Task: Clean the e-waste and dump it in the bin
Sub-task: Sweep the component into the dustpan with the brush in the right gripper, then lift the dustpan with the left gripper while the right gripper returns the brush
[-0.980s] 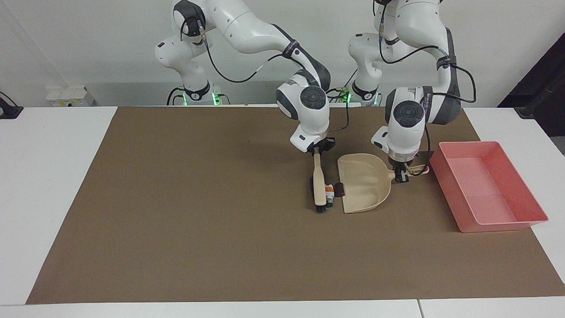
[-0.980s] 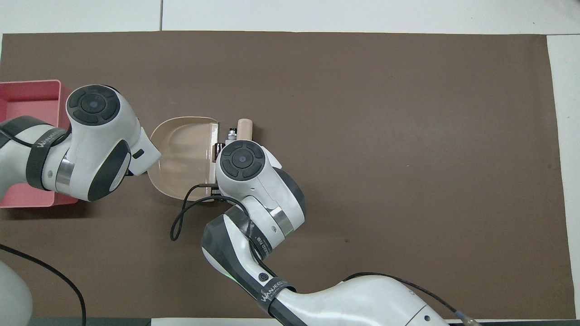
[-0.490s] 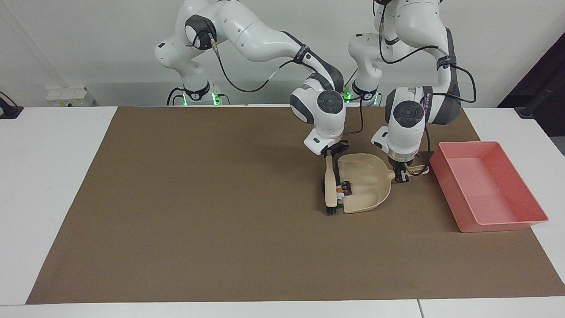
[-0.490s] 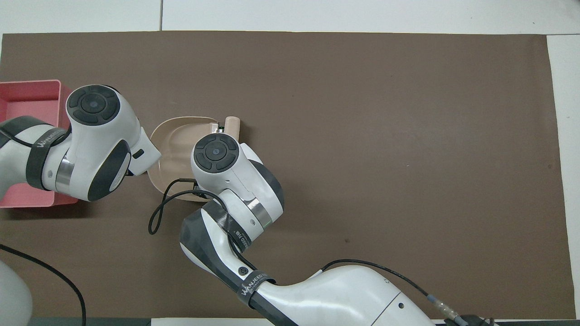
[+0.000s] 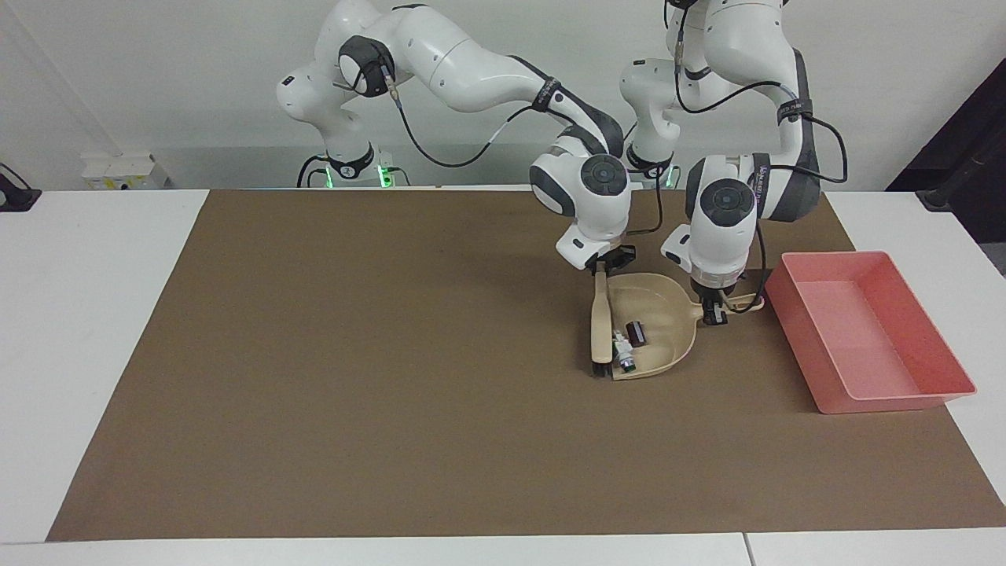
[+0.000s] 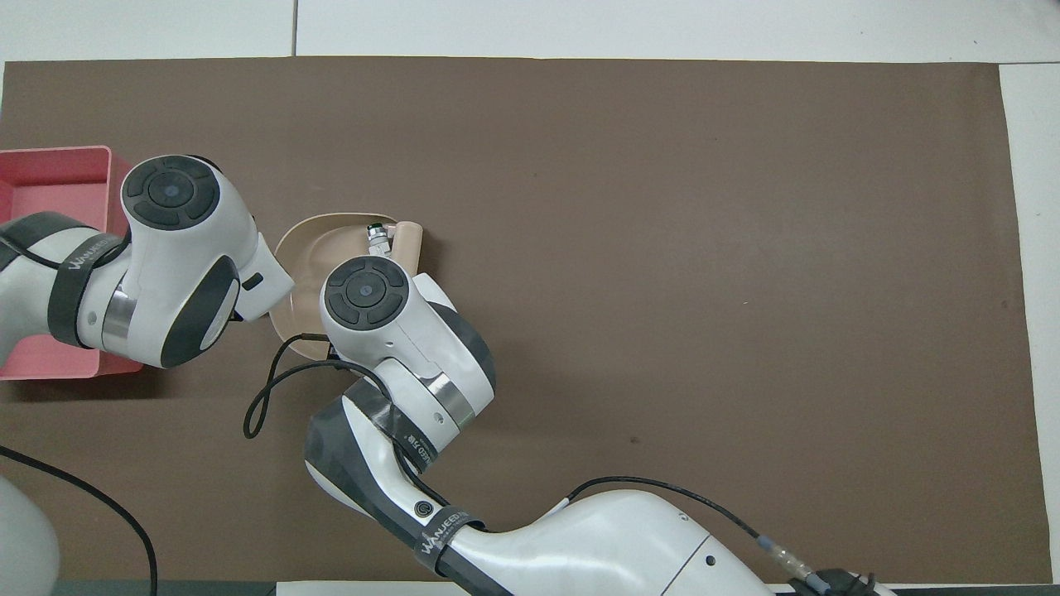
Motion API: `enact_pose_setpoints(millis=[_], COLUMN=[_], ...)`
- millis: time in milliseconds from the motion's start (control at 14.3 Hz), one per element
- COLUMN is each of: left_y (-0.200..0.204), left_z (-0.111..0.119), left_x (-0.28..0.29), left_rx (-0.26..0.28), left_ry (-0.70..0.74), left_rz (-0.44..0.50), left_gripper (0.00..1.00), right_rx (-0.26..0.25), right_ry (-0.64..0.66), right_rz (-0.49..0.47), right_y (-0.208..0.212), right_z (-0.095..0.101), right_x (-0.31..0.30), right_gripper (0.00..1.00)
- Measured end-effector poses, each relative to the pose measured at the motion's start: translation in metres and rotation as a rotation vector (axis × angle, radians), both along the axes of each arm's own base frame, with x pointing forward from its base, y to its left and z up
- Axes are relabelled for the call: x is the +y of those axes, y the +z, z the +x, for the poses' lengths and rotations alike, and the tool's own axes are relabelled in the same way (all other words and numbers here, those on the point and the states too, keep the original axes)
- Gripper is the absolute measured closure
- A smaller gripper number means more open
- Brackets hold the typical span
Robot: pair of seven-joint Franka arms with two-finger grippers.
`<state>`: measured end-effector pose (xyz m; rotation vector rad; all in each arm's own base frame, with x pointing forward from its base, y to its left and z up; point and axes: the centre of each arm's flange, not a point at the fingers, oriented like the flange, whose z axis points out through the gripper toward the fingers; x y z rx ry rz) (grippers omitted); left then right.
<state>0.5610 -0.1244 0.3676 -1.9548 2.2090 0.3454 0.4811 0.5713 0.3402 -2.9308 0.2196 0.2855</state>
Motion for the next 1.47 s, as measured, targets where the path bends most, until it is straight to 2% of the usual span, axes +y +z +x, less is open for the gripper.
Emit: enact_pose_setpoints(millis=[420,910,1120,1330,1470], left_y=[0.001,-0.003,-0.004,-0.004,-0.002], left_z=[0.001,0.004,0.006,0.008,0.009], left_x=[0.000,0.003,0.013,0.021,0.019], left_rx=[0.001,0.022,0.033,0.040,0.040], left_ry=[-0.041,-0.059,-0.059,-0.052,-0.050], left_rz=[-0.006,-0.082,-0.109,-0.146,-0.165], left_gripper=[0.67,0.67,0.67,0.67,0.67], right_rx=[0.006,0.014,0.029,0.047,0.032], right_ry=[-0.050,-0.071,-0.059,0.010,0.063], right_rz=[0.027,0.025,0.005,-0.039,-0.081], right_y=[0.013,0.019,0.047,0.083,0.090], right_z=[-0.007,-0.011,-0.004,0.005,0.008], right_x=[0.019,0.026,0.012,-0.024,-0.051], right_gripper=[0.74,0.74,0.74,0.74,0.74])
